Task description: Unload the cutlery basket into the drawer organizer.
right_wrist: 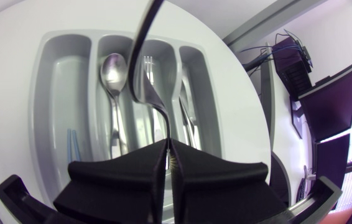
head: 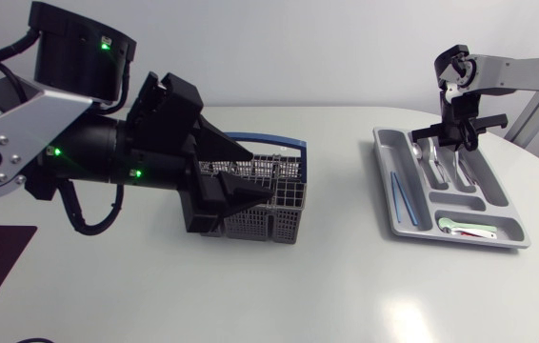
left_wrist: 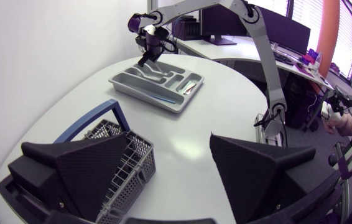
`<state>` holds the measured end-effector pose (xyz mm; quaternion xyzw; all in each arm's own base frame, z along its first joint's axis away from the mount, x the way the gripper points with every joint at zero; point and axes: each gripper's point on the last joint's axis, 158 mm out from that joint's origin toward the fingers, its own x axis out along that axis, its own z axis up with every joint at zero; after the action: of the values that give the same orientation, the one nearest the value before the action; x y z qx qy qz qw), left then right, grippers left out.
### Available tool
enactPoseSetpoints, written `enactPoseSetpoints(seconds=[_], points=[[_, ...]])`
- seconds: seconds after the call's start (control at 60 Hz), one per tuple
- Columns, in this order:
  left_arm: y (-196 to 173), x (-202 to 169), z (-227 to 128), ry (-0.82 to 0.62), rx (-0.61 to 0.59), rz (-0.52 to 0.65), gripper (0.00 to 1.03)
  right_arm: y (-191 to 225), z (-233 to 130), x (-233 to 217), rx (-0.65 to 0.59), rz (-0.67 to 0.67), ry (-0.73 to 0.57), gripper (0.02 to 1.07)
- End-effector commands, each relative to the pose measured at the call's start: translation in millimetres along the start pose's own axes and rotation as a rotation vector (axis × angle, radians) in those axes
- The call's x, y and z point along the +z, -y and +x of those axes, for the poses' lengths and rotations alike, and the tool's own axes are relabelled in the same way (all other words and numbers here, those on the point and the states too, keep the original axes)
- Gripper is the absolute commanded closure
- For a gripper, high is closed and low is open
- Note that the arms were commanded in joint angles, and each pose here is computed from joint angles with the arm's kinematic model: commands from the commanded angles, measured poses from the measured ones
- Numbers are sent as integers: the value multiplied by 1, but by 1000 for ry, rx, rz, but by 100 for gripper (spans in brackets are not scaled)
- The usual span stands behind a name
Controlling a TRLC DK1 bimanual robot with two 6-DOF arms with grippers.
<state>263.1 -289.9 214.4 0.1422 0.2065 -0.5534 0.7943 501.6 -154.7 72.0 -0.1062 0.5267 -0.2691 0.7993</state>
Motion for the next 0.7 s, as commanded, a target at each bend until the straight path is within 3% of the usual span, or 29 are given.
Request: enactPoseSetpoints(seconds=[0.0,0.3,0.683], points=[[3,-3,0,-13,-4,11,5,18,15,5,-60,54,-17,102],[15,5,10,-29,-22,30,5,28,46,6,-80,99,-125,102],[23,9,12,-37,-25,39,5,-10,59,-6,80,120,-271,102]])
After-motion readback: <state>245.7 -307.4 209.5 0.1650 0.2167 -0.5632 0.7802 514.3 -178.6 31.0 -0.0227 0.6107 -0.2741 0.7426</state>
